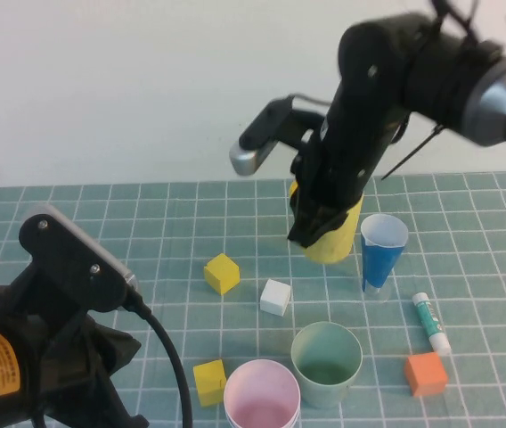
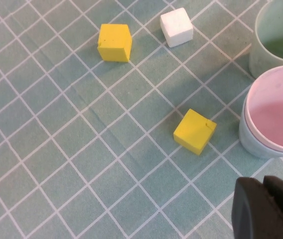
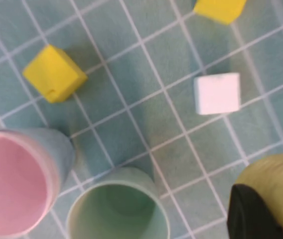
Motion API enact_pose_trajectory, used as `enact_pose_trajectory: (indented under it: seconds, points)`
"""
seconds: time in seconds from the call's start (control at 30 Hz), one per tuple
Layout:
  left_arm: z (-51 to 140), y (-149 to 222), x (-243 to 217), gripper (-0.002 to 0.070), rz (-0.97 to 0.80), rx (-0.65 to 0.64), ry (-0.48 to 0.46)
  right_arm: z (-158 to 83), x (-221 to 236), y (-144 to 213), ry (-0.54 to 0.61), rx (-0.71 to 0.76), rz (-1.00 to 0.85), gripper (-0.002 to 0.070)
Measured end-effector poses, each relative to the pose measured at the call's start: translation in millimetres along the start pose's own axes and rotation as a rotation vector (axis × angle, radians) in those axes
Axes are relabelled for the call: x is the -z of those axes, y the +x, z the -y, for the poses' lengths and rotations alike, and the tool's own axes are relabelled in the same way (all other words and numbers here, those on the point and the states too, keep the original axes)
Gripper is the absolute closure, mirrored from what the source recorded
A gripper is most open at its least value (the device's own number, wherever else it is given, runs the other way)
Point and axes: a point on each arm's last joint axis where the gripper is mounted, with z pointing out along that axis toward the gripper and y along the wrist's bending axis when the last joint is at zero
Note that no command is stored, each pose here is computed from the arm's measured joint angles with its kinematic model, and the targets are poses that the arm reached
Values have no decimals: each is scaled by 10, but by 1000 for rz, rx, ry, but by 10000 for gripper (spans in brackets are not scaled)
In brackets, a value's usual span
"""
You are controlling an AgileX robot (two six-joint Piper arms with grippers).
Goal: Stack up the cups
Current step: Place the yellow cup on the green cup
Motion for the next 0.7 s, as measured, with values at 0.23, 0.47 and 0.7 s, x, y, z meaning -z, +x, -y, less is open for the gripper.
enact_pose_trajectory:
  seconds: [0.23,0.47,0.7]
  points:
    - [0,0,0,673,0,0,0,-492,286,188,-34,75,-27,612]
    - [-2,0,0,673,0,-3,-2,-772,-198,328,-75,106,-80,612]
    - [-5,5,0,673,-6,-6,-5,-776,-344,382,-66,76,-75,613]
